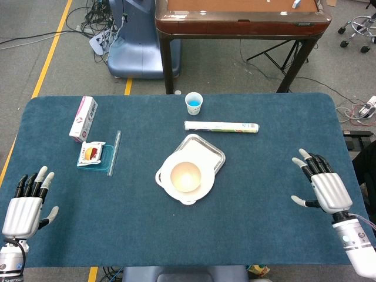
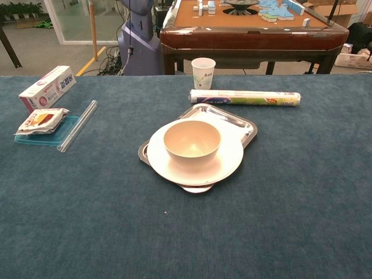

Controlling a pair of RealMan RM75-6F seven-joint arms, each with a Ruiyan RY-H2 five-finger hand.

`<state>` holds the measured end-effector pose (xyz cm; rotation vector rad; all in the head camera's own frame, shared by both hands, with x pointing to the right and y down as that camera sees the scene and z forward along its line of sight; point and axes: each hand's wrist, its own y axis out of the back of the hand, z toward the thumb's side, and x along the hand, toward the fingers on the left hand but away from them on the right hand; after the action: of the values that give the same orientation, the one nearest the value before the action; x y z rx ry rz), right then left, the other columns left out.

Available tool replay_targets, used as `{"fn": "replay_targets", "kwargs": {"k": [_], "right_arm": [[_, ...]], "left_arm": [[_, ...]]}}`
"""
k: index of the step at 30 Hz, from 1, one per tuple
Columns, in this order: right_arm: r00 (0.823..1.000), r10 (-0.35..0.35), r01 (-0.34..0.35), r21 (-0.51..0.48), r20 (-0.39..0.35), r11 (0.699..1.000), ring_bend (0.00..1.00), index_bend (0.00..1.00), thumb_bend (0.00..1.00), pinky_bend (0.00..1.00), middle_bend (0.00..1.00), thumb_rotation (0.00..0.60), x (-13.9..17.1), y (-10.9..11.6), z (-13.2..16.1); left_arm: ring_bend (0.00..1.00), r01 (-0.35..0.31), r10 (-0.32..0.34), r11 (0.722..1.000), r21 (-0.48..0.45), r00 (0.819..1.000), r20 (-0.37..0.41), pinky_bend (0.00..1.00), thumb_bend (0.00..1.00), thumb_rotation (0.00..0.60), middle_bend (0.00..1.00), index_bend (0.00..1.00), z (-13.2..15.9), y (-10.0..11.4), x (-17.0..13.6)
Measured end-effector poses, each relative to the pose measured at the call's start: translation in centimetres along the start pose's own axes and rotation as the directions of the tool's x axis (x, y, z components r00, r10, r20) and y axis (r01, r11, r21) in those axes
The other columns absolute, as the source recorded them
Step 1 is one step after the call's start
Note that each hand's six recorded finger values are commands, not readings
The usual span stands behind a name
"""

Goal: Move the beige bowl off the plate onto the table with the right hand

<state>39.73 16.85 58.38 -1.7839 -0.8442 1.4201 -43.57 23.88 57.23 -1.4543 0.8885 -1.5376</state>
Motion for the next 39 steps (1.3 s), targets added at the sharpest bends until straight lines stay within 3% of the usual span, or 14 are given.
{"fn": "replay_targets", "kwargs": {"k": [13,23,39], "right_arm": [[0.985,0.127,-0.131,-0.029,-0.114,0.991,0.0,0.02,0.16,0.0,0.0,0.6,-5.4,0.0,5.0],[0.954,0.227,-0.232,-0.005,-0.197,0.973,0.0,0.0,0.12,0.0,0.0,0.6,-9.3,-1.2,9.8],[0.904,0.29,-0.296,0.029,-0.312,0.955,0.0,0.0,0.1,0.0,0.0,0.6,-12.0,-1.9,17.1]], "left_arm": [[0.0,-0.008,0.008,1.0,-0.017,1.0,-0.011,0.0,0.27,0.6,0.0,0.0,-0.4,0.4,0.1],[0.0,-0.005,0.005,1.0,-0.02,1.0,-0.013,0.0,0.27,0.6,0.0,0.0,-0.6,0.4,0.2],[0.0,-0.015,0.014,0.999,-0.035,1.0,-0.013,0.0,0.27,0.6,0.0,0.0,-0.8,0.8,0.1]]}}
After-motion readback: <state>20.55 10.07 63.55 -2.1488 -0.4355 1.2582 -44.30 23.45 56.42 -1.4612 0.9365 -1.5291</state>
